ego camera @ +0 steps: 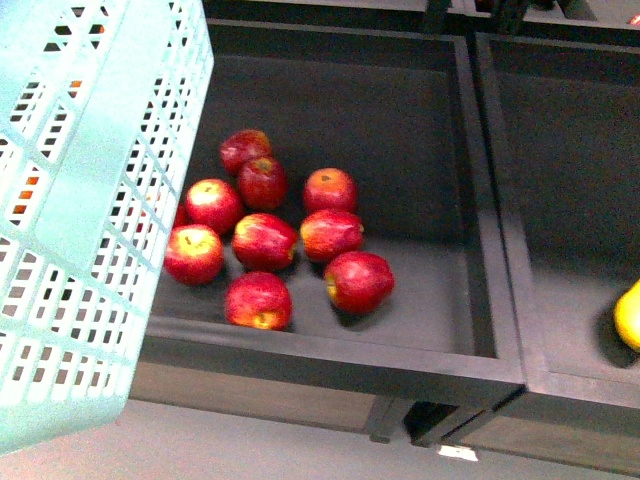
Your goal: Pick mango and avocado into basket
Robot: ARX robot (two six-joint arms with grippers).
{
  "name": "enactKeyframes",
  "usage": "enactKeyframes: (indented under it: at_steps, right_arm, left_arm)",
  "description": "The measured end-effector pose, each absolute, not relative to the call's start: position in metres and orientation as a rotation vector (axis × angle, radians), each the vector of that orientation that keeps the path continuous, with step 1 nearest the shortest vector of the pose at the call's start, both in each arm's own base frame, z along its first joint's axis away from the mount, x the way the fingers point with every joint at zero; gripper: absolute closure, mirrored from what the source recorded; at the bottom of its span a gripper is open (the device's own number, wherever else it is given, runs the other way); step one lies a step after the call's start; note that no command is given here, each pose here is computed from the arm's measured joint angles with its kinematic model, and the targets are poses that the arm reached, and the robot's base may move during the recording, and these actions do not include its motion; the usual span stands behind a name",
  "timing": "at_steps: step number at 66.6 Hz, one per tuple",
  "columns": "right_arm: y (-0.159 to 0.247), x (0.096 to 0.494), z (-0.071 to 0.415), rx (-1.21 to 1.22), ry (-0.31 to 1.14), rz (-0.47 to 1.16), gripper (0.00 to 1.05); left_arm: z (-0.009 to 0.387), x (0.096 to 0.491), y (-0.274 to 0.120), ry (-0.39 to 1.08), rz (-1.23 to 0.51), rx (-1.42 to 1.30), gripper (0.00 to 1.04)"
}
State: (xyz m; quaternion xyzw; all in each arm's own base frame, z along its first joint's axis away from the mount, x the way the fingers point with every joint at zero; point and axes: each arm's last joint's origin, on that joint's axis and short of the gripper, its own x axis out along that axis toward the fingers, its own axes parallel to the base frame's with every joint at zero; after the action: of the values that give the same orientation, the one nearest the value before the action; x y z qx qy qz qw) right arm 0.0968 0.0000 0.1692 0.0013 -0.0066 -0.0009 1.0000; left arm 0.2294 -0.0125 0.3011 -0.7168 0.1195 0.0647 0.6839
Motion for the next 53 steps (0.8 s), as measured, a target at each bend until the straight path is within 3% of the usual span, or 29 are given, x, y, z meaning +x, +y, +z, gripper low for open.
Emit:
enactKeyframes:
  at_steps: [22,27,29,41,53]
  right_arm:
    - [0.000,0.097,0.169,0.003,-0.012,0.004,0.09]
    - [0.000,0.097,0.169,0.003,-0.013,0.000,0.09]
    - [0.000,0.097,0.169,0.002,-0.013,0.001,0.09]
    - [0.000,0.097,0.169,0.003,-0.012,0.000,0.09]
    - [0.000,0.097,0.169,0.002,-0.012,0.001,0.09]
  left_arm:
    - [0.301,0.230,-0.009,0.242,0.167,-1.579,0.92]
    - [0.305,0.243,-0.027,0.581,0.110,-1.308,0.92]
    - [0.305,0.250,-0.035,0.621,0.065,-1.200,0.92]
    - [0.297,0.296,-0.081,0.689,-0.048,-0.873,0.92]
    - [0.300,0.330,-0.145,0.780,-0.246,-0.816,0.92]
